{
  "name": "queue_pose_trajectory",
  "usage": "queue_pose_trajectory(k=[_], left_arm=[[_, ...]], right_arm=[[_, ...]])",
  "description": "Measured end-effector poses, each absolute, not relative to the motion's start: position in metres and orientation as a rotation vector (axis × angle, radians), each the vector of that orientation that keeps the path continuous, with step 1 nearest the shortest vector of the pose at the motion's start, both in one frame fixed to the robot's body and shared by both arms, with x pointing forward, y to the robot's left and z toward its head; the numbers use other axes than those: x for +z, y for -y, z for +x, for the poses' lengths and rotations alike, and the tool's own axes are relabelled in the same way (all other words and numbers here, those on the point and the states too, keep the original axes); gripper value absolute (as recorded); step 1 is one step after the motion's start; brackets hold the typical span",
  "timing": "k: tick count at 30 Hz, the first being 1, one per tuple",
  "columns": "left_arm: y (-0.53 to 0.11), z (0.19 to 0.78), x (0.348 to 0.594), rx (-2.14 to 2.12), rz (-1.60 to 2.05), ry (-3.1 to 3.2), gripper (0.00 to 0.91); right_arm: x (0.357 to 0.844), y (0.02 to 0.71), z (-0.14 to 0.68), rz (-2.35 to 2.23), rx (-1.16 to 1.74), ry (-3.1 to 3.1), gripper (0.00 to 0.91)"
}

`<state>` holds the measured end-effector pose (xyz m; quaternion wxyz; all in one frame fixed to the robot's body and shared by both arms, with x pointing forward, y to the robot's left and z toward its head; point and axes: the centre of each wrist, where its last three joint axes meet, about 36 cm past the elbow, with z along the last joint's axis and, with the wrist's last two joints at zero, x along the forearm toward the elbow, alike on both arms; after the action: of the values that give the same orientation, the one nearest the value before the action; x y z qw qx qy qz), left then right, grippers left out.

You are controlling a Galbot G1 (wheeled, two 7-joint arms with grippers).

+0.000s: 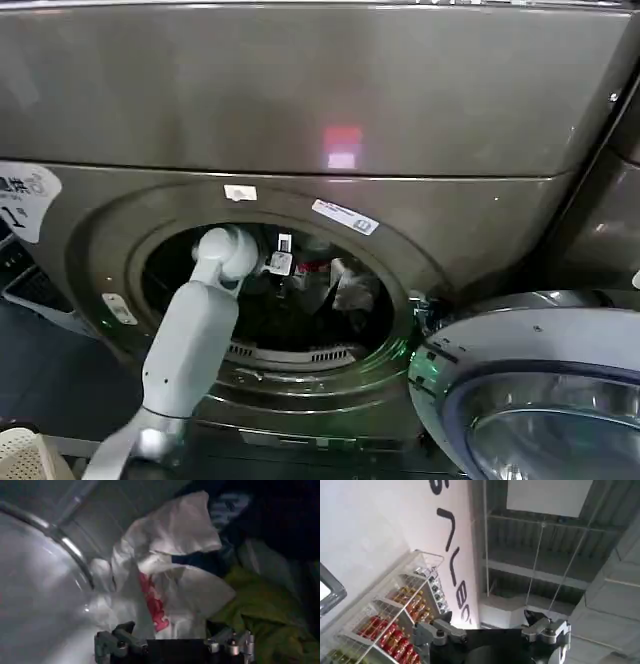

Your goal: Grasp the clothes from the dryer.

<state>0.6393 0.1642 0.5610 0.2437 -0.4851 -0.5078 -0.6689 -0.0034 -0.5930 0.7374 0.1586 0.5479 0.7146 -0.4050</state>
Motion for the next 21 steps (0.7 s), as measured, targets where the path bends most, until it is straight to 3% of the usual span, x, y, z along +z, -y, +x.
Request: queue_pose_trajectory(k=[21], left_arm=[[-0.180, 0.630, 0.520, -1.742, -1.352, 1.328, 0.907]], right_arm=[[0.735, 0.592, 0.001, 1.538, -1.164, -2.068, 0.907]])
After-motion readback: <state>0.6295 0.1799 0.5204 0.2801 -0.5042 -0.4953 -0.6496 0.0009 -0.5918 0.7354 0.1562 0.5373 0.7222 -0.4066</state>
